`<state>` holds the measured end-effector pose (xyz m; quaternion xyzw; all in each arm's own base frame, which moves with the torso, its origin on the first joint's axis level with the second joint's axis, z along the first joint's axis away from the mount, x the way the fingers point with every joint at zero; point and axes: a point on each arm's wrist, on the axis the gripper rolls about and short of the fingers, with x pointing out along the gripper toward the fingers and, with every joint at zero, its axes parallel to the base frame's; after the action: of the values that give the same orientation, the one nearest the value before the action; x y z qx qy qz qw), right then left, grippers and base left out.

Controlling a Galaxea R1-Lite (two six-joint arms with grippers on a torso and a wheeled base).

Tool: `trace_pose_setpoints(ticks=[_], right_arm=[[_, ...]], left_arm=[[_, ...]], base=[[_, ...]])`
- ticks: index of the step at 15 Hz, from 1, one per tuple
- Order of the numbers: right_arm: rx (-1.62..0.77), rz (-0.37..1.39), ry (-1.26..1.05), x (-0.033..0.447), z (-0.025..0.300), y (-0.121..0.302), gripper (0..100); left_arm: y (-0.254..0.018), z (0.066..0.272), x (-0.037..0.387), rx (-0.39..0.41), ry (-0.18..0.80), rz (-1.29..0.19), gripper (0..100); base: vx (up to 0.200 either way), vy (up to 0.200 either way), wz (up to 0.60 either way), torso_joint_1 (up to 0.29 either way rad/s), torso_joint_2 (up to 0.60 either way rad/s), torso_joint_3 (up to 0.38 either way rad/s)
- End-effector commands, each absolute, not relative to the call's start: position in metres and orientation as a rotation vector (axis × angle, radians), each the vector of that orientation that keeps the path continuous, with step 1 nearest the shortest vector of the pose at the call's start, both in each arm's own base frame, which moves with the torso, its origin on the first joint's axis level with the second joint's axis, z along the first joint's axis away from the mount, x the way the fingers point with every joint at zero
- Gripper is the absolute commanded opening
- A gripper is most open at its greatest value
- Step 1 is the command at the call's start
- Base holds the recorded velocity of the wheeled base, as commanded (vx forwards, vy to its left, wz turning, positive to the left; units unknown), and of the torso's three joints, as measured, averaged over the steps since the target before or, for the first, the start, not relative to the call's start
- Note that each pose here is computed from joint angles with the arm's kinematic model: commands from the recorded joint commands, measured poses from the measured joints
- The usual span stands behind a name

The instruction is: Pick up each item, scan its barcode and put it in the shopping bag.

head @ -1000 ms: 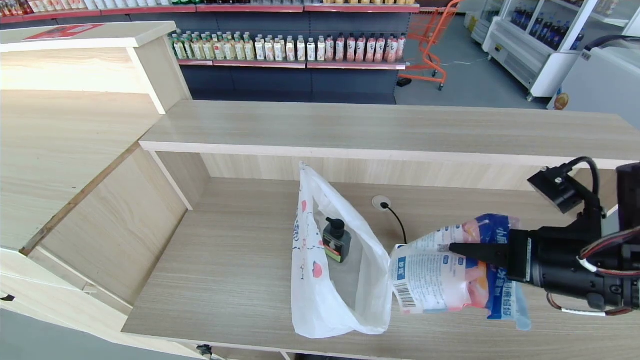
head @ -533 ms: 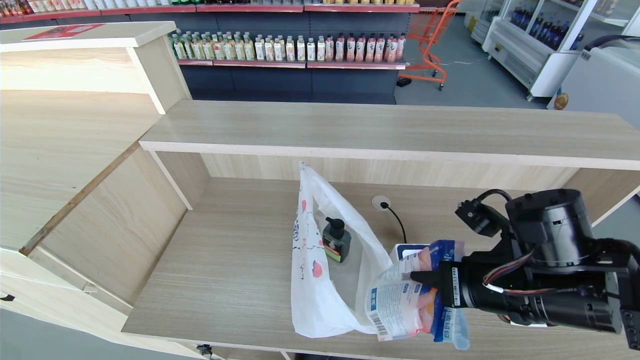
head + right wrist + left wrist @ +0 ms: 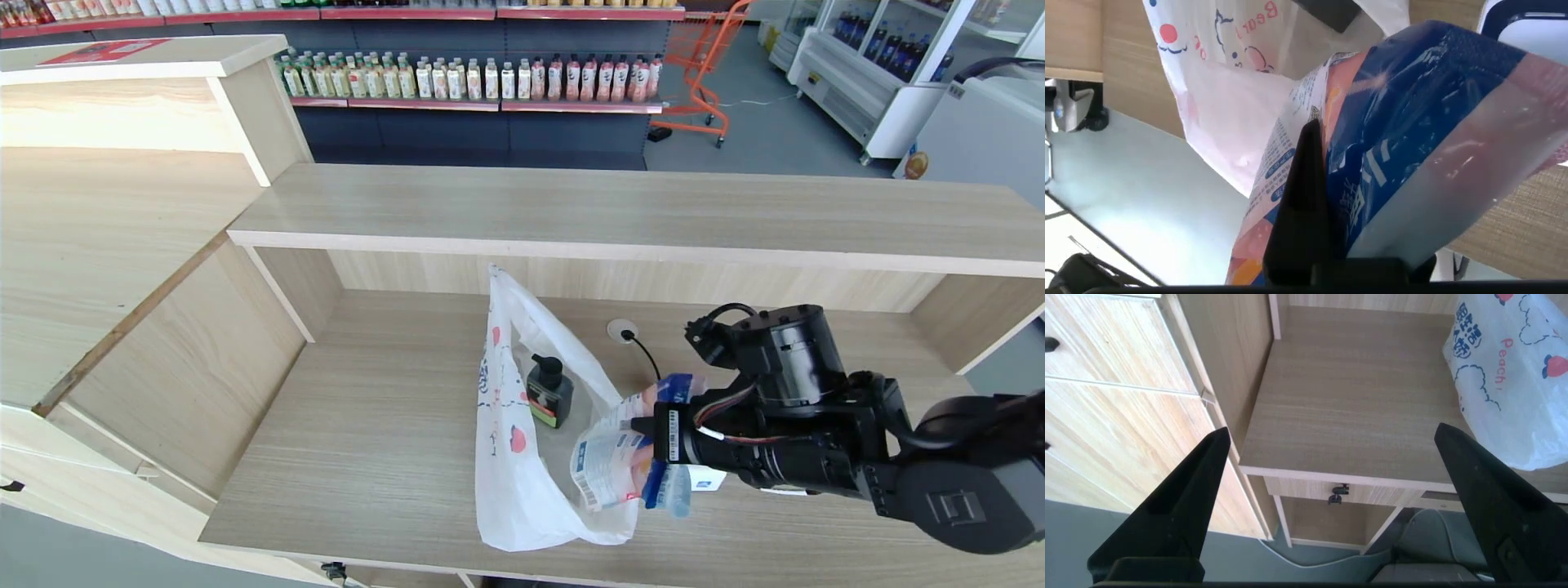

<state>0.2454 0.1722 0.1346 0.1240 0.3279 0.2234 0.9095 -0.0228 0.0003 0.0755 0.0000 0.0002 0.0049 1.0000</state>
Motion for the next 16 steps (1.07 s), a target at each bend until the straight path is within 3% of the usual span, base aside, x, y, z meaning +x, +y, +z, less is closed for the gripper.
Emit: trace_pose_setpoints(ticks=[1, 14, 15, 16], right_arm=[[0.245, 0.439, 0.700, 0.260, 0.119, 0.180, 0], [0.123, 0.489, 0.655, 0.294, 0.087, 0.205, 0], [0.122, 0.491, 0.651, 0.296, 0.086, 0.206, 100], [0.130, 0.496, 0.635, 0.299, 0.088, 0.208, 100]], left_arm=[[0.000, 0.075, -0.023, 0.000, 0.000, 0.011, 100], [0.000, 0.075, -0.023, 0.000, 0.000, 0.011, 100], [0.000, 0.075, -0.023, 0.000, 0.000, 0.011, 100], [0.000, 0.075, -0.023, 0.000, 0.000, 0.011, 100]], base=[[0.000, 0.000, 0.00, 0.000, 0.00, 0.000], [0.000, 0.000, 0.00, 0.000, 0.00, 0.000], [0.000, 0.000, 0.00, 0.000, 0.00, 0.000], [0.000, 0.000, 0.00, 0.000, 0.00, 0.000]])
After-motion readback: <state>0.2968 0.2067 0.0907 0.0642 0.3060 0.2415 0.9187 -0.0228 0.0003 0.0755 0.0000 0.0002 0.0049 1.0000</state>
